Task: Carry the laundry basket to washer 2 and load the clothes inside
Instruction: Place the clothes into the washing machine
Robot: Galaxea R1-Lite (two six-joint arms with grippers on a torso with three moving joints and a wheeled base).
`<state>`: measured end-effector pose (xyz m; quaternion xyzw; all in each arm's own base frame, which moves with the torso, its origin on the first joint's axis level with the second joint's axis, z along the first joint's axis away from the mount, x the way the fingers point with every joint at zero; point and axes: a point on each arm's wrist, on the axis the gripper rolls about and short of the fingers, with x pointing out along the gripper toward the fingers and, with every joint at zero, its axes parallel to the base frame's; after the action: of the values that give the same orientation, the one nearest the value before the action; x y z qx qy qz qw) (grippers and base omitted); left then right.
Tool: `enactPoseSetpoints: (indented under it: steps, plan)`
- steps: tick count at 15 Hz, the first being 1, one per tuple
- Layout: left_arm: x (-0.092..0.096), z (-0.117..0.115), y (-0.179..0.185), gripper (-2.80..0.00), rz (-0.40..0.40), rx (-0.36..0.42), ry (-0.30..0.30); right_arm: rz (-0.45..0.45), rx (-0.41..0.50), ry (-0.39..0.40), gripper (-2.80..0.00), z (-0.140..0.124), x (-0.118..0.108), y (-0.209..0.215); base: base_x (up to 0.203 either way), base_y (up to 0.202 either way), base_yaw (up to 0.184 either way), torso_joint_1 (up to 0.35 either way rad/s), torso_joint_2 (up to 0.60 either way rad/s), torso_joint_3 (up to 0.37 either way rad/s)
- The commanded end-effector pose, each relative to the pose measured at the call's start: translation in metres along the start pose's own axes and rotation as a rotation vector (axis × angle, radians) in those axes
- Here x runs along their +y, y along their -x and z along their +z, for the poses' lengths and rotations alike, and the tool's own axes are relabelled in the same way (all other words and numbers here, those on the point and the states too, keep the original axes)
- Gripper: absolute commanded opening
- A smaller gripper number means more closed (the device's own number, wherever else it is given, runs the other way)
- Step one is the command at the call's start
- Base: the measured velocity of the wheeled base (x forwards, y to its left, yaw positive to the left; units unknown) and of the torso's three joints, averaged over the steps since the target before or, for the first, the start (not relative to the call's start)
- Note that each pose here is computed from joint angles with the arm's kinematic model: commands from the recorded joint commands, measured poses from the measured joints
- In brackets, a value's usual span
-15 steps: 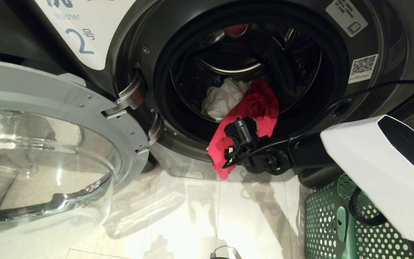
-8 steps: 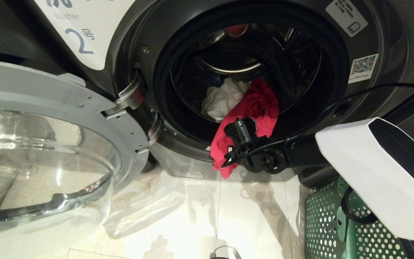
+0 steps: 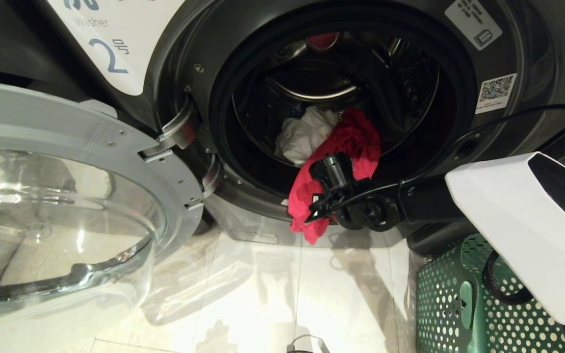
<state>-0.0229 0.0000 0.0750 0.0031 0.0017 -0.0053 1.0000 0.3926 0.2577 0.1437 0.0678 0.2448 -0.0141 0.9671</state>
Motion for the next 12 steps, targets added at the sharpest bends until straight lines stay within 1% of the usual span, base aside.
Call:
enactPoseSetpoints:
  steps: [1,3,4,6,9,11,12]
  plan:
    - [0.0,0.0,0.0,-2.8,0.0,0.0,0.0,0.022,-0.041,-0.023,-2.8,0.019,0.0,0.019,0.0,0.0,0.0,0.0,0.0,0.0]
    - [0.0,0.0,0.0,-2.8,0.0,0.0,0.0,0.04,-0.103,-0.018,-2.8,0.037,0.004,0.031,0.0,0.0,0.0,0.0,0.0,0.0]
    - [0.0,0.0,0.0,-2.8,0.0,0.002,0.0,0.03,-0.151,-0.006,-2.8,0.045,0.007,0.033,0.0,0.0,0.0,0.0,0.0,0.0]
    - [0.0,0.0,0.0,-2.8,0.0,0.0,0.0,0.037,-0.303,0.033,-2.8,0.061,0.014,0.032,0.0,0.0,0.0,0.0,0.0,0.0]
    - [0.0,0.0,0.0,-2.8,0.0,0.0,0.0,0.044,-0.564,0.154,-2.8,0.079,0.023,0.031,0.0,0.0,0.0,0.0,0.0,0.0]
    - [0.0,0.0,0.0,-2.8,0.0,0.001,0.0,0.055,-0.716,0.236,-2.8,0.09,0.026,0.03,0.0,0.0,0.0,0.0,0.0,0.0]
    - [0.0,0.0,0.0,-2.8,0.0,0.0,0.0,0.055,-0.786,0.26,-2.8,0.098,0.027,0.031,0.0,0.0,0.0,0.0,0.0,0.0]
